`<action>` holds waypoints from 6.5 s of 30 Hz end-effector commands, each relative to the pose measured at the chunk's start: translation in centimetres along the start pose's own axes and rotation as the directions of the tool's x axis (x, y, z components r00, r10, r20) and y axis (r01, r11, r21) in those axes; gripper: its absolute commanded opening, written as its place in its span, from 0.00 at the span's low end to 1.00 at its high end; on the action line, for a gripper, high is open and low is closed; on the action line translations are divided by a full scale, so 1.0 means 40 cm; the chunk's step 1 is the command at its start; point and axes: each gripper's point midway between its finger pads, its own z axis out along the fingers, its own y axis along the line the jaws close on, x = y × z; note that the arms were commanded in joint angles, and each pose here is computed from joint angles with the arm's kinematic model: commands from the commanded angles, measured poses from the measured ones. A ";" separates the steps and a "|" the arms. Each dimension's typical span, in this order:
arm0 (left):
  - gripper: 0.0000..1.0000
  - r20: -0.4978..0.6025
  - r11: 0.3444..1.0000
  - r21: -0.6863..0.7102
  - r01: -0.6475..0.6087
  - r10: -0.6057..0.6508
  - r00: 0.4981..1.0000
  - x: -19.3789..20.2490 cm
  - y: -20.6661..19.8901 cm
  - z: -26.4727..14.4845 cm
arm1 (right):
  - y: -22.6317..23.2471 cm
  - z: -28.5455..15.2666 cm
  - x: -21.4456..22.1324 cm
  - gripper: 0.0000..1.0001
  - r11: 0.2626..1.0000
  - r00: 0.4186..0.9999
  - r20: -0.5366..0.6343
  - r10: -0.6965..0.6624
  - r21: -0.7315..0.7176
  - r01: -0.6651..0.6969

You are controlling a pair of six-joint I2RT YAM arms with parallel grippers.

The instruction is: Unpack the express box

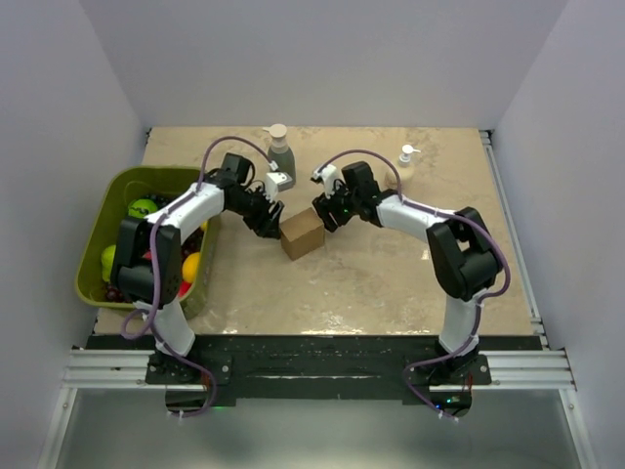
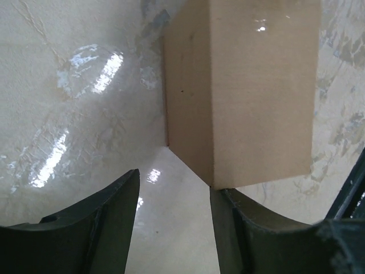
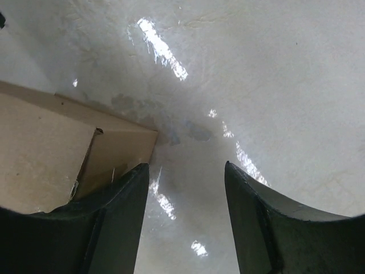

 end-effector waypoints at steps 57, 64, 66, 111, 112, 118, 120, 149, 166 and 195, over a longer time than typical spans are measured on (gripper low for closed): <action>0.72 0.060 0.920 0.318 -0.231 0.223 0.973 -0.127 -0.071 0.075 | 0.102 -0.106 -0.038 0.89 0.878 0.872 0.250 -0.420 -0.131 0.460; 0.68 0.043 0.905 0.336 -0.261 0.262 0.964 -0.103 -0.062 0.091 | 0.061 -0.086 -0.048 0.85 0.881 0.869 0.215 -0.446 -0.064 0.468; 0.66 0.031 0.903 0.343 -0.258 0.263 0.964 -0.093 -0.059 0.095 | 0.042 -0.081 -0.051 0.84 0.885 0.871 0.200 -0.449 -0.037 0.465; 0.31 0.017 0.785 0.552 -0.281 0.326 0.945 -0.017 -0.066 0.148 | -0.276 -0.064 -0.075 0.75 0.884 0.906 0.013 -0.423 0.228 0.409; 0.31 0.015 0.785 0.554 -0.277 0.323 0.946 -0.014 -0.067 0.150 | -0.286 -0.066 -0.071 0.75 0.885 0.910 0.008 -0.415 0.235 0.402; 0.28 0.006 0.785 0.559 -0.266 0.317 0.948 -0.005 -0.065 0.157 | -0.316 -0.074 -0.090 0.74 0.885 0.914 0.035 -0.403 0.268 0.380; 0.28 0.006 0.787 0.561 -0.259 0.309 0.951 -0.005 -0.065 0.159 | -0.322 -0.076 -0.094 0.74 0.884 0.914 0.046 -0.404 0.277 0.377; 0.33 0.021 0.787 0.540 -0.300 0.344 0.939 -0.022 -0.049 0.153 | -0.048 -0.285 0.055 0.72 0.783 0.801 0.182 -0.570 -0.174 0.597; 0.36 -0.024 0.781 0.527 -0.335 0.408 0.913 0.014 -0.044 0.135 | 0.013 -0.149 -0.006 0.53 0.662 0.723 0.351 -0.595 -0.296 0.689; 1.00 0.417 0.910 -0.338 -0.239 0.373 0.829 -0.297 0.003 -0.167 | 0.066 -0.409 -0.163 0.00 0.954 0.942 -0.152 -0.298 -0.031 0.297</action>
